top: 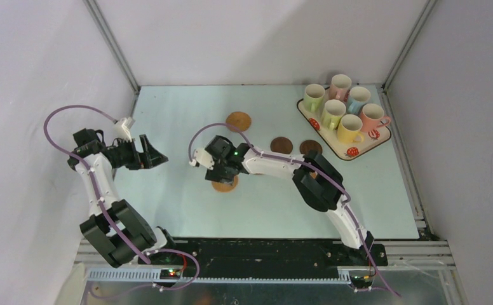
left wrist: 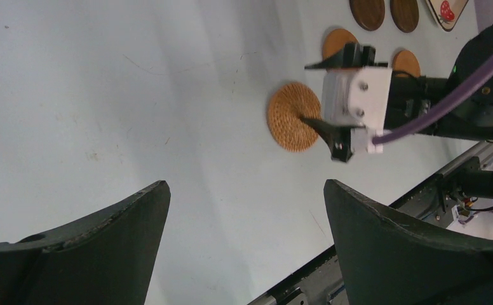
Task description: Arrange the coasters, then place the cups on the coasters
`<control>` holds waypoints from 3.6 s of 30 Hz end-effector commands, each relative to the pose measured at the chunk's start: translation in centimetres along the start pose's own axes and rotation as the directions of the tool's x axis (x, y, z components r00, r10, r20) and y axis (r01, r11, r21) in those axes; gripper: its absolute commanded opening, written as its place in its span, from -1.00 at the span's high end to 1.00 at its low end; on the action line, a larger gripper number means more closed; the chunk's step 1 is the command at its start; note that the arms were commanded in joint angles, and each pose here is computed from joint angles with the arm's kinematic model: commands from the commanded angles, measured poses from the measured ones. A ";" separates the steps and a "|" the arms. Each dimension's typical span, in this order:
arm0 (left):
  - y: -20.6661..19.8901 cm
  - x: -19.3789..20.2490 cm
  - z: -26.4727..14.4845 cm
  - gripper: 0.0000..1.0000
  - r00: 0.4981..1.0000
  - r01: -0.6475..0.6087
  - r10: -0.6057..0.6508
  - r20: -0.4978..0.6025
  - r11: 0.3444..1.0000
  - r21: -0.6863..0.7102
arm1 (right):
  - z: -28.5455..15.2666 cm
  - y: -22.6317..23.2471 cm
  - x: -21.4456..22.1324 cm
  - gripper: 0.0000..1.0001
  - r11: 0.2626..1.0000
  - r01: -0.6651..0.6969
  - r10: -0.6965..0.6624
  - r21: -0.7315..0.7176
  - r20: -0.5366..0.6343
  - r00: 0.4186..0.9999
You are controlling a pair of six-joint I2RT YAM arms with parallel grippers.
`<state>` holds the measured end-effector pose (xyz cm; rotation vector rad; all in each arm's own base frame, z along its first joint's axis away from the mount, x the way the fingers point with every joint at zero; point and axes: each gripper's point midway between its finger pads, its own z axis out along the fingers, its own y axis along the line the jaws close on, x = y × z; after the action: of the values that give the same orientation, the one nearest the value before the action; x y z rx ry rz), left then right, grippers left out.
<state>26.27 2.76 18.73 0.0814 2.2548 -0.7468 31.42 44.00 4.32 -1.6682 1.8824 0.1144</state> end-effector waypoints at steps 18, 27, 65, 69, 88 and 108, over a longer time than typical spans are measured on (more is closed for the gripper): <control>-0.2 -0.4 -0.2 -0.97 1.000 -0.015 0.014 0.026 1.000 0.012 | -12.7 -18.1 7.7 -0.47 0.877 -0.293 0.301 0.381 0.039 0.953; -0.2 -0.3 -0.1 -0.97 1.000 -0.010 0.010 0.023 1.000 0.014 | -8.7 -20.2 17.4 -0.47 0.844 -0.263 0.384 0.468 -0.184 0.905; -0.2 -0.4 -0.4 -0.97 0.999 -0.015 0.015 0.030 1.000 0.004 | 4.3 -9.3 1.0 -0.51 0.954 -0.279 0.287 0.112 -0.055 0.957; -0.1 -0.4 -0.3 -0.97 1.000 -0.012 0.012 0.029 1.000 0.004 | 4.9 -9.7 -1.0 -0.54 0.957 -0.248 0.251 0.153 -0.002 0.968; 0.0 -0.4 -0.4 -0.97 1.000 -0.006 0.006 0.029 1.000 -0.001 | 6.7 -13.1 -6.3 -0.59 0.920 -0.135 0.084 0.368 0.151 0.985; 0.2 -0.4 -0.4 -0.97 1.000 0.004 -0.004 0.031 1.000 -0.003 | 0.3 -14.5 -11.8 -0.68 0.925 -0.126 0.026 0.358 0.272 0.962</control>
<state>26.31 3.04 18.67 0.0676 2.2531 -0.7469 46.05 51.31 8.71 -1.2839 1.6821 -0.0514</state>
